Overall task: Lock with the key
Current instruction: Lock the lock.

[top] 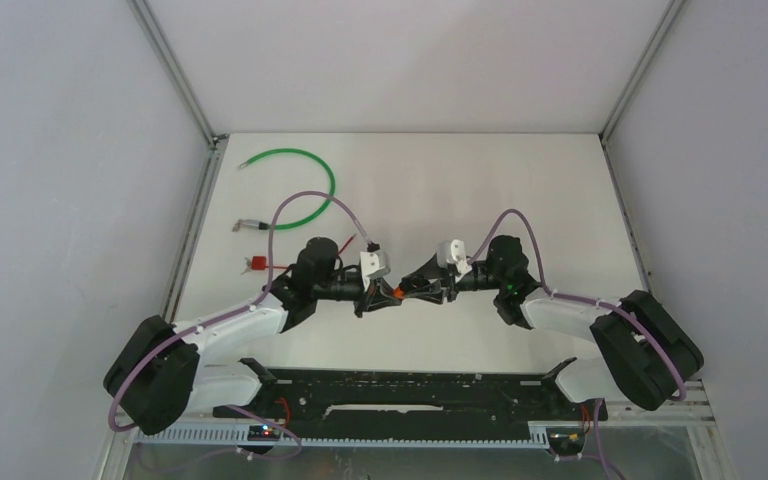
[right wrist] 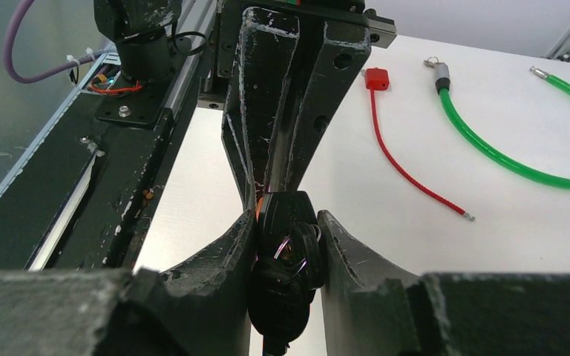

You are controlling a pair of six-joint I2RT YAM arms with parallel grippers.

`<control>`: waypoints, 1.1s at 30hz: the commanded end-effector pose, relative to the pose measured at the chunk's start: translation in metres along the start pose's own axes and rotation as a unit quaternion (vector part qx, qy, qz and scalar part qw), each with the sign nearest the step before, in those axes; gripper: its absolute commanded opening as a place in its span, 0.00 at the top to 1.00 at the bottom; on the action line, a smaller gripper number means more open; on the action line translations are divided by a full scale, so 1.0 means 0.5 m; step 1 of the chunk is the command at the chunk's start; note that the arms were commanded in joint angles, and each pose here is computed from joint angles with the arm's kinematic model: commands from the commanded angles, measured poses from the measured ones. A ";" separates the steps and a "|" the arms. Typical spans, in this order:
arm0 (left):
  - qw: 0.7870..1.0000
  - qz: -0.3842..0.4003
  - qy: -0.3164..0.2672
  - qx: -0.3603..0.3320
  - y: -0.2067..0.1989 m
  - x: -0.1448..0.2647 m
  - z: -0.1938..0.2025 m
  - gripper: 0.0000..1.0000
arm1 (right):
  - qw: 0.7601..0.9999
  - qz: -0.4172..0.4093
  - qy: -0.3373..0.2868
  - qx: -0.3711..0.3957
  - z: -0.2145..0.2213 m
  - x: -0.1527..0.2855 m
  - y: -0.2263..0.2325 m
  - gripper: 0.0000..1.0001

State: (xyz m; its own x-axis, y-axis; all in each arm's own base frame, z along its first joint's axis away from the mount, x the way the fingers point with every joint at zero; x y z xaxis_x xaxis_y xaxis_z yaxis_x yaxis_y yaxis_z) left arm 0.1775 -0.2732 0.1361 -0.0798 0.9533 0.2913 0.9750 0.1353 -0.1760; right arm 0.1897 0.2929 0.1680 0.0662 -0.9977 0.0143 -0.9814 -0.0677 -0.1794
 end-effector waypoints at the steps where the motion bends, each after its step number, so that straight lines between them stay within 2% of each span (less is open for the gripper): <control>1: 0.987 -0.003 -0.113 -0.111 0.003 -0.007 -0.164 1.00 | 0.997 -0.063 -0.025 0.026 -0.040 -0.030 0.040 1.00; 5: 0.986 -0.016 -0.121 -0.110 0.007 -0.003 -0.167 1.00 | 0.998 -0.004 -0.046 0.033 -0.056 -0.004 0.008 1.00; 9: 0.984 -0.032 -0.135 -0.109 0.013 0.005 -0.173 1.00 | 0.993 0.061 -0.098 0.012 -0.086 0.041 -0.023 1.00; 13: 0.980 -0.048 -0.168 -0.092 0.023 0.019 -0.184 1.00 | 0.990 0.073 -0.116 -0.014 -0.089 0.057 -0.041 1.00; 19: 0.978 -0.043 -0.185 -0.091 0.025 0.028 -0.190 0.88 | 0.991 0.071 -0.117 -0.009 -0.094 0.059 -0.039 1.00; 27: 0.978 -0.040 -0.185 -0.093 0.023 0.029 -0.190 0.68 | 0.985 0.121 -0.119 -0.004 -0.097 0.096 -0.061 1.00; 33: 0.981 -0.026 -0.178 -0.078 0.020 0.026 -0.188 0.63 | 0.979 0.161 -0.125 -0.011 -0.098 0.113 -0.079 1.00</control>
State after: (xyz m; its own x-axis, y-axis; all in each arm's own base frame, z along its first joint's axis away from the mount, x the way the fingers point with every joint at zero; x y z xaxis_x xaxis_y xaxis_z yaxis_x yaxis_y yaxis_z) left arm 0.2056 -0.2844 0.2076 -0.1865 0.9825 -0.0041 0.9819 0.1862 -0.0339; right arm 0.2172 0.2450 0.1999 -0.1600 -0.9661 -0.2028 -0.9825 0.1758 -0.0623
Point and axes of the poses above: each gripper's point midway between its finger pads, its own x axis back along the fingers, its own y axis along the line the jaws close on, z = x × y, the point moved 2 cm from there along x, back along the fingers, and after that the axes turned 3 degrees about x, right-handed, at the moved point
